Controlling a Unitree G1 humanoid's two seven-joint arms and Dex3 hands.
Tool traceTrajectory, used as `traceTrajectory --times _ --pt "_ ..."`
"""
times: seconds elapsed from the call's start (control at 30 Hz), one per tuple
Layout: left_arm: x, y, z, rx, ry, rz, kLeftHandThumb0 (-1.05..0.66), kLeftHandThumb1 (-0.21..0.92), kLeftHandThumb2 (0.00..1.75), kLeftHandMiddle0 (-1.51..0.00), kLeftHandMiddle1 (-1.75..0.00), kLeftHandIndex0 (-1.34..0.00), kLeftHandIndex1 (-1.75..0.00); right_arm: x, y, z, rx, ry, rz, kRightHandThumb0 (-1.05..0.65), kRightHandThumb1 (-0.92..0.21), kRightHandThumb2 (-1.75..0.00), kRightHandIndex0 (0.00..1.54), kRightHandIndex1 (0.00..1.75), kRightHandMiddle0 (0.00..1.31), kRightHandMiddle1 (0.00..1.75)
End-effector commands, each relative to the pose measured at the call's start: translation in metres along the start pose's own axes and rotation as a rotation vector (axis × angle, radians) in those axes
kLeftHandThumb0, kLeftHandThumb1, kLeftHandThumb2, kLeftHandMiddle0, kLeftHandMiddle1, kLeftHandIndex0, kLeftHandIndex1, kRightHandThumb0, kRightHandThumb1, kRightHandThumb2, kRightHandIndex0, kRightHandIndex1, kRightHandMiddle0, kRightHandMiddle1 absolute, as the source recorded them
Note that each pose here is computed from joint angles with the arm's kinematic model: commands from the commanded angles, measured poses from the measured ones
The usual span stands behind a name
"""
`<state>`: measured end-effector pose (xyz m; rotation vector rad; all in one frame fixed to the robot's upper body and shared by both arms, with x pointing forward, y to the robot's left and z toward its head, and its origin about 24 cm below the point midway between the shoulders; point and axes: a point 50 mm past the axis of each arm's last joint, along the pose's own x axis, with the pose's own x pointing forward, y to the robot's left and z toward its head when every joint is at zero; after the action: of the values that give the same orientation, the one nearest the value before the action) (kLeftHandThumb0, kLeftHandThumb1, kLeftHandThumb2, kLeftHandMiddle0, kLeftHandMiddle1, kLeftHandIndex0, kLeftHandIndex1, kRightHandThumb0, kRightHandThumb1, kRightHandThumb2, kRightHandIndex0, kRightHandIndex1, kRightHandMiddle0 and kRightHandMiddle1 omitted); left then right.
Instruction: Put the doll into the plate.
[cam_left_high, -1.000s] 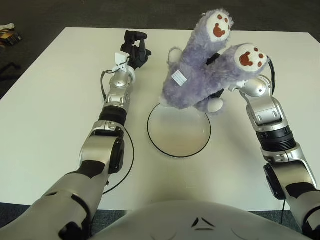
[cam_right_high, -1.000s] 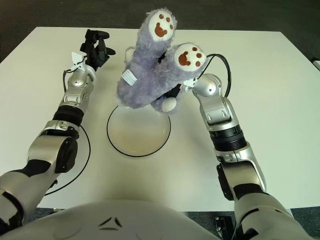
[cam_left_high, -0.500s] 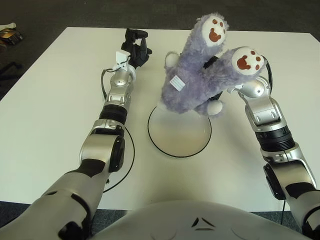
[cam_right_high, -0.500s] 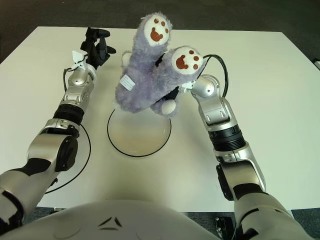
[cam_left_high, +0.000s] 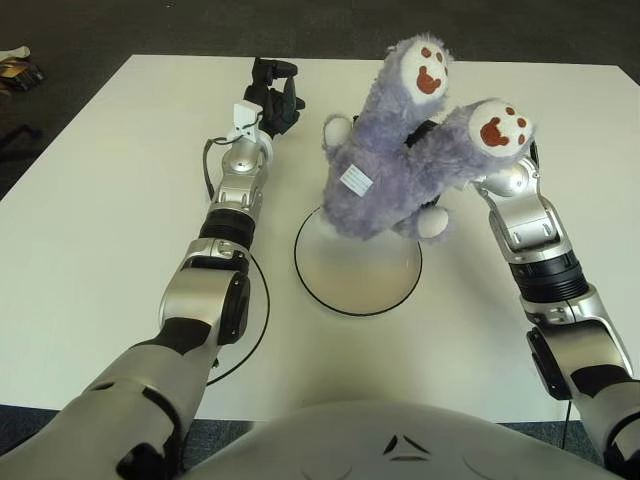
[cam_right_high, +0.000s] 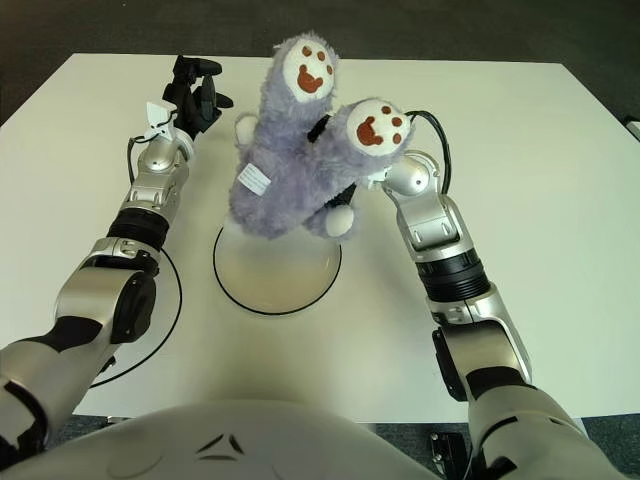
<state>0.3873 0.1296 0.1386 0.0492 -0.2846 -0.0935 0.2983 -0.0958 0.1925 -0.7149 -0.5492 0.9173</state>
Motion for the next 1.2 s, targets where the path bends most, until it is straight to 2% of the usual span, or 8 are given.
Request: traceTrajectory --times 0.0,0.3,0.63,0.77,0.87,0.93,1.0,1.17 --pt "0.004 -0.002 0.007 0.001 -0.027 0.001 -0.62 0.92 0.72 -0.32 -1.56 0.00 -1.51 0.001 0.001 0.003 -0.003 -0.035 0.021 0.00 0.10 -1.74 0.95 1.63 0.70 1.75" --pt "0.004 0.000 0.007 -0.001 -0.027 0.004 -0.61 0.90 0.71 -0.33 -1.57 0.00 -1.54 0.000 0.004 0.005 0.012 -0.012 0.025 0.00 0.10 -1.74 0.95 1.61 0.70 1.75" --pt "0.004 0.002 0.007 -0.001 -0.024 0.007 -0.59 0.83 0.79 -0.36 -1.58 0.00 -1.57 -0.002 0.005 0.011 -0.024 -0.021 0.030 0.00 0.09 -1.72 0.95 1.60 0.70 1.75" --pt "0.004 0.003 0.007 -0.004 -0.020 0.013 -0.59 0.85 0.79 -0.35 -1.57 0.00 -1.55 -0.003 0.005 0.014 -0.005 0.009 0.025 0.00 0.00 -1.65 0.84 1.67 0.64 1.75" --pt "0.004 0.003 0.007 -0.006 -0.019 0.016 -0.59 0.85 0.79 -0.35 -1.57 0.00 -1.56 -0.004 0.006 0.016 -0.008 0.023 0.018 0.00 -0.01 -1.63 0.81 1.72 0.68 1.67" --pt "0.004 0.003 0.007 -0.005 -0.019 0.020 -0.59 0.86 0.79 -0.34 -1.57 0.00 -1.56 -0.005 0.005 0.018 -0.066 0.052 0.002 0.00 -0.02 -1.61 0.80 1.73 0.70 1.63" --pt "0.004 0.003 0.007 -0.005 -0.018 0.023 -0.58 0.87 0.79 -0.34 -1.56 0.00 -1.57 -0.006 0.005 0.019 -0.111 0.074 -0.014 0.00 -0.04 -1.53 0.76 1.74 0.80 1.44" --pt "0.004 0.003 0.007 -0.002 -0.020 0.027 -0.58 0.90 0.78 -0.33 -1.59 0.00 -1.64 -0.006 0.005 0.021 -0.127 0.087 -0.018 -0.01 -0.07 -1.45 0.73 1.75 0.85 1.31"
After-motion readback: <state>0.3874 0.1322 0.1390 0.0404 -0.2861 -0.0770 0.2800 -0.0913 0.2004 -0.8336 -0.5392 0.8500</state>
